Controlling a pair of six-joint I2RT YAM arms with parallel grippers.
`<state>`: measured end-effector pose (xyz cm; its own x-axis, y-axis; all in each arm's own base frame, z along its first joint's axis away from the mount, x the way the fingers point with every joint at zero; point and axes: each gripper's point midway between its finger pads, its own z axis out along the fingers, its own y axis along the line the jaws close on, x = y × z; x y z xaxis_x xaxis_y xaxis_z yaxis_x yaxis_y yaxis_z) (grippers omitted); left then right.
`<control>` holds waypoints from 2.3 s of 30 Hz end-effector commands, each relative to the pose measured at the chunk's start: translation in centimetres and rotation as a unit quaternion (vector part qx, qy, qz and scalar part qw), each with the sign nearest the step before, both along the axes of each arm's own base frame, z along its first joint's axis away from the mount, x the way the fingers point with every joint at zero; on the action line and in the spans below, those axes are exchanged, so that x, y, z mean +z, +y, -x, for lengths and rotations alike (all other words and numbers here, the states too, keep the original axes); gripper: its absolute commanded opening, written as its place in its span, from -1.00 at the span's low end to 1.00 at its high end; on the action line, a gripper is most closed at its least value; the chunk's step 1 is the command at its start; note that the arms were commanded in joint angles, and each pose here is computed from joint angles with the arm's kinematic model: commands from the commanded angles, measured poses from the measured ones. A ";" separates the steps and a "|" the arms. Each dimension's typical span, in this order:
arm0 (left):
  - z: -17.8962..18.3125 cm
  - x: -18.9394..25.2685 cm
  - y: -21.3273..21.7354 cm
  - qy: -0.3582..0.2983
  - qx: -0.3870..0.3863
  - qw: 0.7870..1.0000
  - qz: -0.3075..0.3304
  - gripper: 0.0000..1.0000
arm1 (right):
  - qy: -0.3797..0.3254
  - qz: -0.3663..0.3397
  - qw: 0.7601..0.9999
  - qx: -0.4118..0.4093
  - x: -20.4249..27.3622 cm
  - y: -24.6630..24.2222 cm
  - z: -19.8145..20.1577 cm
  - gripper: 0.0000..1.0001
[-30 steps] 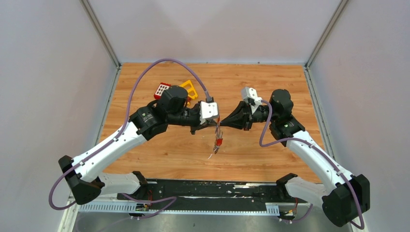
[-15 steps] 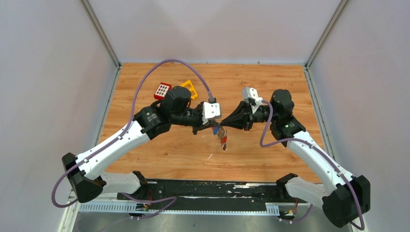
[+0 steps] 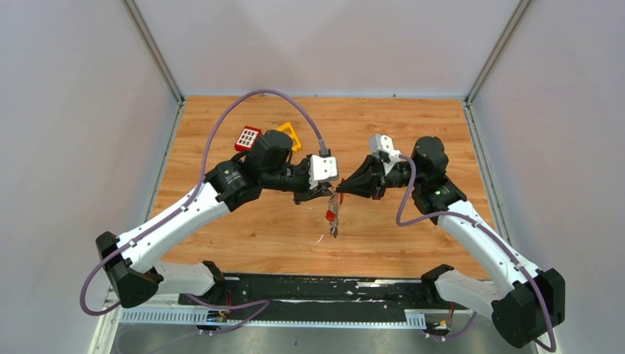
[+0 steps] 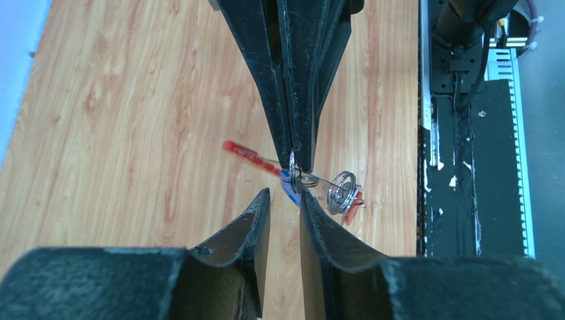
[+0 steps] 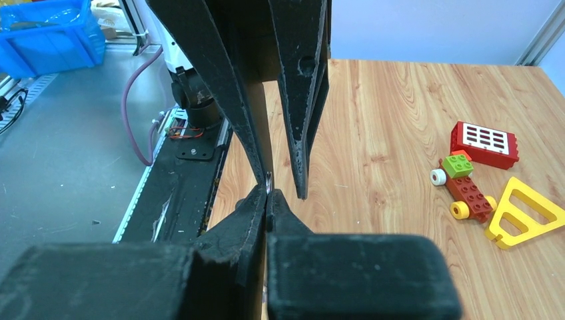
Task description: Put the keys on the keyring
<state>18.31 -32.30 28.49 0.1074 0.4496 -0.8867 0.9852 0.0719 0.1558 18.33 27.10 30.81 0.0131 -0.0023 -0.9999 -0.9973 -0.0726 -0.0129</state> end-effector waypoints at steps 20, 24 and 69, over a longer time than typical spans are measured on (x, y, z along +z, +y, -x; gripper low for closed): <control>0.3 3.9 0.6 -0.080 -0.033 0.996 0.032 -0.29 | -0.040 -0.004 0.999 0.007 1.0 -0.3 0.3 -1.00; 0.8 4.5 0.4 -0.079 -0.042 0.995 0.047 -0.29 | -0.037 -0.003 0.999 0.013 0.9 -0.2 0.3 -1.00; -1.0 1.8 -0.3 0.080 0.063 0.993 -0.068 -1.00 | -0.062 0.020 0.996 -0.059 0.3 -0.7 -1.7 -0.14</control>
<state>19.96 -32.70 29.06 -0.0704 0.5662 -0.8213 0.9851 0.1691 0.0322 19.61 26.32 29.44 0.0929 -0.0666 -0.9934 -0.9950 0.0292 -0.0950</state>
